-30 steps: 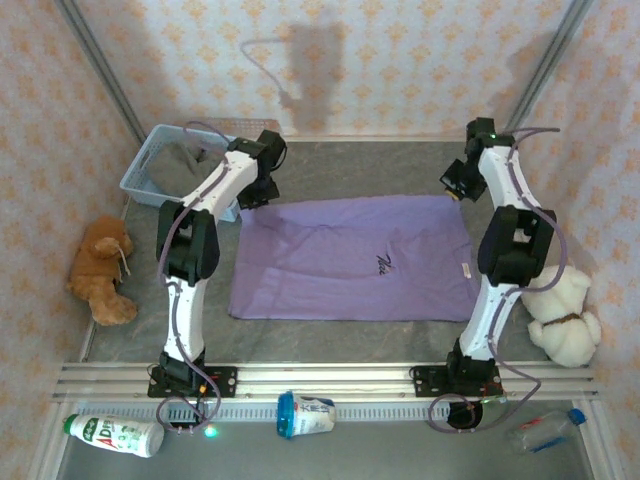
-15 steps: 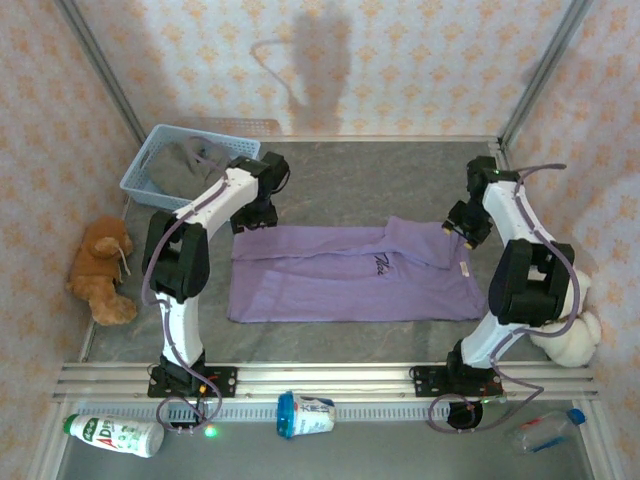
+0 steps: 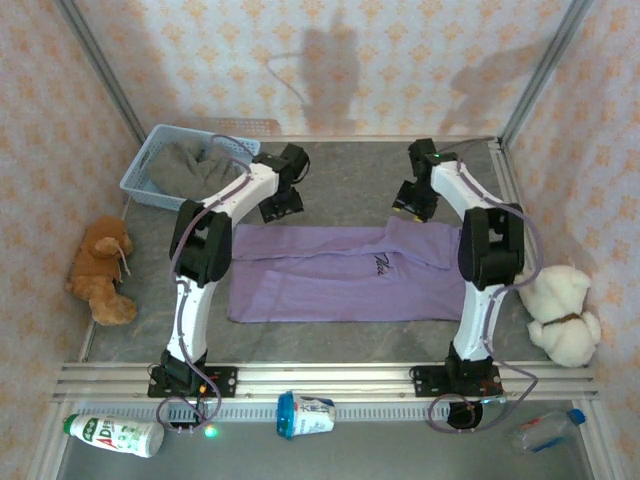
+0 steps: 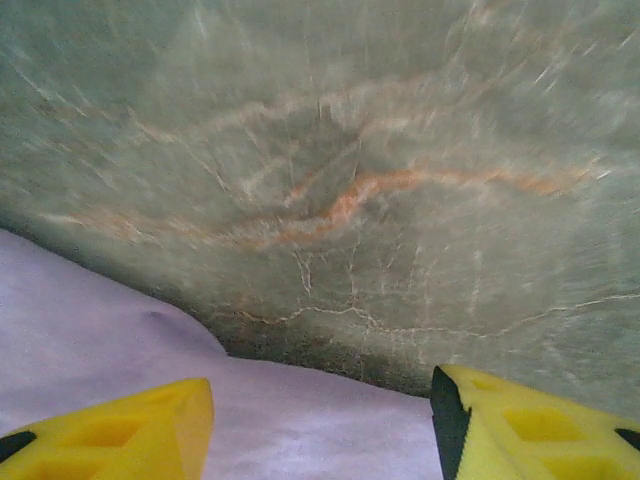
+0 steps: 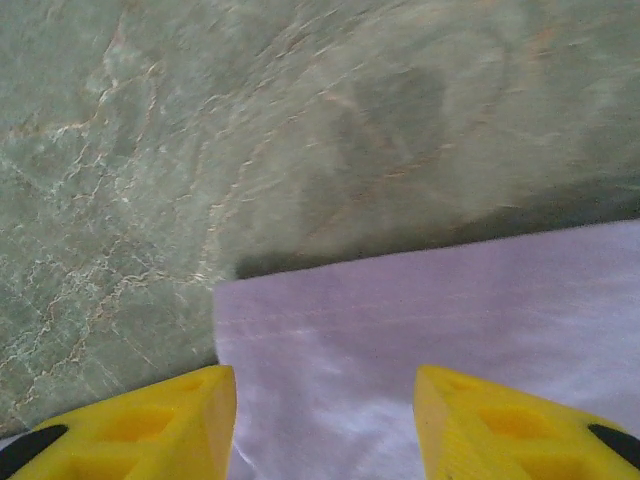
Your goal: Fold and stack the mixed laundry pile
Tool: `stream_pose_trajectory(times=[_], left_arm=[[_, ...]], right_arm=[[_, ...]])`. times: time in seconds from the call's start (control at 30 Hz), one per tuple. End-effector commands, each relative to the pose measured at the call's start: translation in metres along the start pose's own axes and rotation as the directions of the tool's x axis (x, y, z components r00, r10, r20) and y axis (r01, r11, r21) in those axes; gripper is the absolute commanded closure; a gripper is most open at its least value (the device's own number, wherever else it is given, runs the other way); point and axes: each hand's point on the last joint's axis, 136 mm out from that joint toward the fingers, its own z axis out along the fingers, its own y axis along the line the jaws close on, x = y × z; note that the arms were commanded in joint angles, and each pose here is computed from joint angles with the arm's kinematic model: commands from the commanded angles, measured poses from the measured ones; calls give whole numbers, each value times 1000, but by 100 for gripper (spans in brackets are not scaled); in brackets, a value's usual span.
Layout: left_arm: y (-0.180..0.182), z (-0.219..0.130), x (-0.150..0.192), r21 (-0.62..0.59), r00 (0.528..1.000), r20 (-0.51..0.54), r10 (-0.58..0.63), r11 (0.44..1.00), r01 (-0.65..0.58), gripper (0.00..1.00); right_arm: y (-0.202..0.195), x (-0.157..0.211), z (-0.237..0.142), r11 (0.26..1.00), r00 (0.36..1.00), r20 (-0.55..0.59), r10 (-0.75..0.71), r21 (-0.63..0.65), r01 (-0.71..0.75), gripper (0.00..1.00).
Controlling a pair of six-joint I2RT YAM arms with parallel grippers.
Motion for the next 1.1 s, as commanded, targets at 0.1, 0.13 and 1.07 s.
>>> stream_pose_trajectory(times=[0.1, 0.13, 1.07], left_arm=[[17, 18, 17, -63, 999, -38, -18, 998, 16, 40], [19, 20, 19, -71, 999, -41, -17, 997, 15, 40], [27, 27, 10, -75, 993, -24, 116, 990, -117, 40]], right_arm=[[10, 5, 26, 999, 999, -39, 35, 11, -34, 49], [9, 7, 31, 999, 998, -51, 42, 14, -42, 49], [-93, 194, -66, 982, 997, -42, 61, 181, -53, 92]])
